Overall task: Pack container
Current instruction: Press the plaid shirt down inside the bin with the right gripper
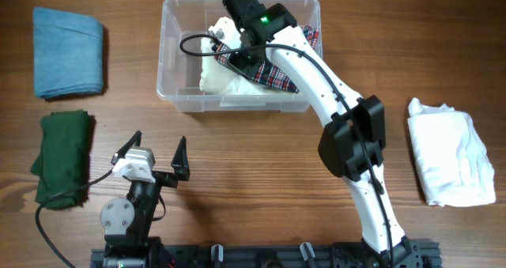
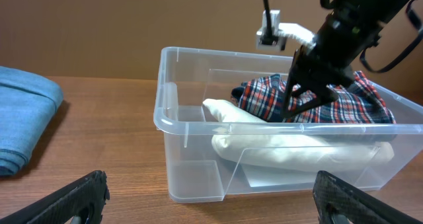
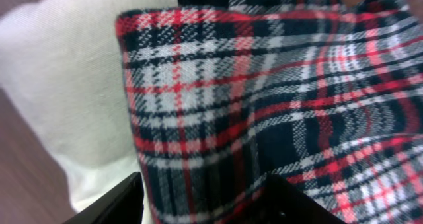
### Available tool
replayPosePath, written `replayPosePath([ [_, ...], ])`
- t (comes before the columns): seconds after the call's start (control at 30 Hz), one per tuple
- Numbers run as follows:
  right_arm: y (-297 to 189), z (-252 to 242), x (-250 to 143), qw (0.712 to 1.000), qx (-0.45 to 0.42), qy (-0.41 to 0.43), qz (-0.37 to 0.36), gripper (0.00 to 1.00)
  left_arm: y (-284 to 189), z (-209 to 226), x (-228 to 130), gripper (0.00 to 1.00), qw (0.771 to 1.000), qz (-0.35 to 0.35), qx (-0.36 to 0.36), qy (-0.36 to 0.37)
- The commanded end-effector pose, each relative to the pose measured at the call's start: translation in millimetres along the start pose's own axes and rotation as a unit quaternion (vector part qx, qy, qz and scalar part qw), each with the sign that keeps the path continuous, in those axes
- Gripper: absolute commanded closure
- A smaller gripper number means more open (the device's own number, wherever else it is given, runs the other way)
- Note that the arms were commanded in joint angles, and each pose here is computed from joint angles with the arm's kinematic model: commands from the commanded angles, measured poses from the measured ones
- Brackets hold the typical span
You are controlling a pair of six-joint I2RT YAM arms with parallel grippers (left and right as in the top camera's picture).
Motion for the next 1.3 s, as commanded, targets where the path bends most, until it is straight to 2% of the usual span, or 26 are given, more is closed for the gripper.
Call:
replayPosePath([
  [0.0, 28, 0, -9, 0.999, -0.012, -0.008, 0.029, 0.43, 0, 0, -2, 0.0, 1.0, 0.001, 0.002, -0.003],
  [0.07, 32, -2, -10, 0.999, -0.019, -0.008, 0.032, 0.46, 0, 0, -2, 0.0, 1.0, 0.001, 0.002, -0.003],
  [0.13, 32, -4, -9, 0.999, -0.026, -0.008, 0.029, 0.56, 0, 0, -2, 0.0, 1.0, 0.001, 0.002, -0.003],
  [0.2, 32, -7, -6, 0.999, -0.033, -0.008, 0.025, 0.7, 0, 0, -2, 0.0, 1.0, 0.001, 0.002, -0.003],
  [0.4, 32, -9, -7, 0.999, -0.04, -0.007, 0.026, 0.95, 0, 0, -2, 0.0, 1.0, 0.001, 0.002, -0.003],
  [0.63, 21, -5, -10, 0.999, -0.037, -0.01, 0.034, 0.96, 0, 0, -2, 0.0, 1.0, 0.001, 0.002, -0.003],
  [0.83, -13, 7, -7, 0.999, -0.035, -0.021, 0.023, 0.96, 0, 0, -2, 0.0, 1.0, 0.001, 0.002, -0.003],
  [1.27, -20, 24, -19, 0.998, -0.009, -0.031, 0.049, 0.96, 0, 0, -2, 0.0, 1.0, 0.001, 0.002, -0.003],
])
Point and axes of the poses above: each gripper's point midway between its finger pads, its own y axis out along the fingers, its own z axis along the line the jaws close on, x = y × z, the point moved 1 cm from there along -y, back along the fingers, and after that the axes turned 15 degrees about y, right-handed, at the moved point
